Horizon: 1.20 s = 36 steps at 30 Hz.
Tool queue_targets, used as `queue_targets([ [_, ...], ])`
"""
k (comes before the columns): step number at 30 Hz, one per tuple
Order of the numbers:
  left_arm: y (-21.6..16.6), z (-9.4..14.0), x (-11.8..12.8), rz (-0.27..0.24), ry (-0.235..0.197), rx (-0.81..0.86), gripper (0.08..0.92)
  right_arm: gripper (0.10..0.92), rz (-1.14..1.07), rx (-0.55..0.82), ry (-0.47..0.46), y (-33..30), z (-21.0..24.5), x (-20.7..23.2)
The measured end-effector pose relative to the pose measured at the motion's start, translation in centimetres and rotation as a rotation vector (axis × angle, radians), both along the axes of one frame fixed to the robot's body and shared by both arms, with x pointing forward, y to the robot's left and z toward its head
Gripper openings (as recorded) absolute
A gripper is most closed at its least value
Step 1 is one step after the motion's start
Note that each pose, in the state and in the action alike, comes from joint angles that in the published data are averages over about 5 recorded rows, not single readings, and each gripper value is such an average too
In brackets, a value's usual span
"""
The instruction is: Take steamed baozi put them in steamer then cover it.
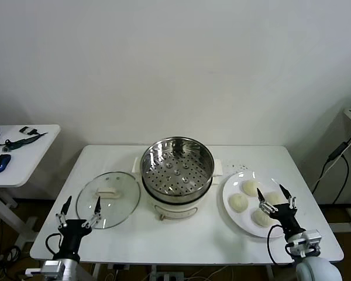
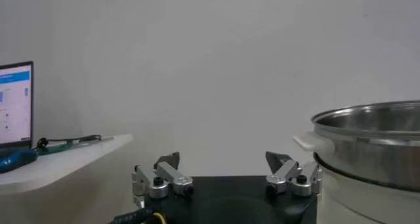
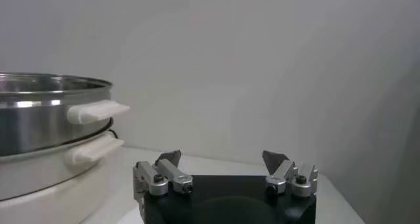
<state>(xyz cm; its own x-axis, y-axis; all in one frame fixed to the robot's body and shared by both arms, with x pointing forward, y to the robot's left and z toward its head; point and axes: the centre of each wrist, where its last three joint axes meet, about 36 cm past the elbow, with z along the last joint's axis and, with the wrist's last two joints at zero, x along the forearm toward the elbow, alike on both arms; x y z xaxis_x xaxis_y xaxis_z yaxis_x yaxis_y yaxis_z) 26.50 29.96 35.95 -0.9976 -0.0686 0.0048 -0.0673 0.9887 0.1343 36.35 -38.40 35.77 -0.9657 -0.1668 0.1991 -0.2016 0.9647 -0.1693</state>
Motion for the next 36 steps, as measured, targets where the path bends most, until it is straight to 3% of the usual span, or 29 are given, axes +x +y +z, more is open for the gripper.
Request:
queue_targets([
  [13, 0.3, 0.3, 0.5, -0.007, 0.001, 0.011, 0.823, 0.823, 0.383, -0.391, 0.246, -6.8, 6.2, 8.8],
  [21, 0.6, -0.1, 0.7, 0.003, 0.016, 0.01, 0.823, 0.823, 0.604, -0.63, 0.426, -7.8, 9.7, 15.0],
  [36, 1.2, -0.5, 0.9, 0.021, 0.029, 0.01, 0.823, 0.823, 0.838, -0.874, 0.712, -5.4, 12.4, 24.6],
])
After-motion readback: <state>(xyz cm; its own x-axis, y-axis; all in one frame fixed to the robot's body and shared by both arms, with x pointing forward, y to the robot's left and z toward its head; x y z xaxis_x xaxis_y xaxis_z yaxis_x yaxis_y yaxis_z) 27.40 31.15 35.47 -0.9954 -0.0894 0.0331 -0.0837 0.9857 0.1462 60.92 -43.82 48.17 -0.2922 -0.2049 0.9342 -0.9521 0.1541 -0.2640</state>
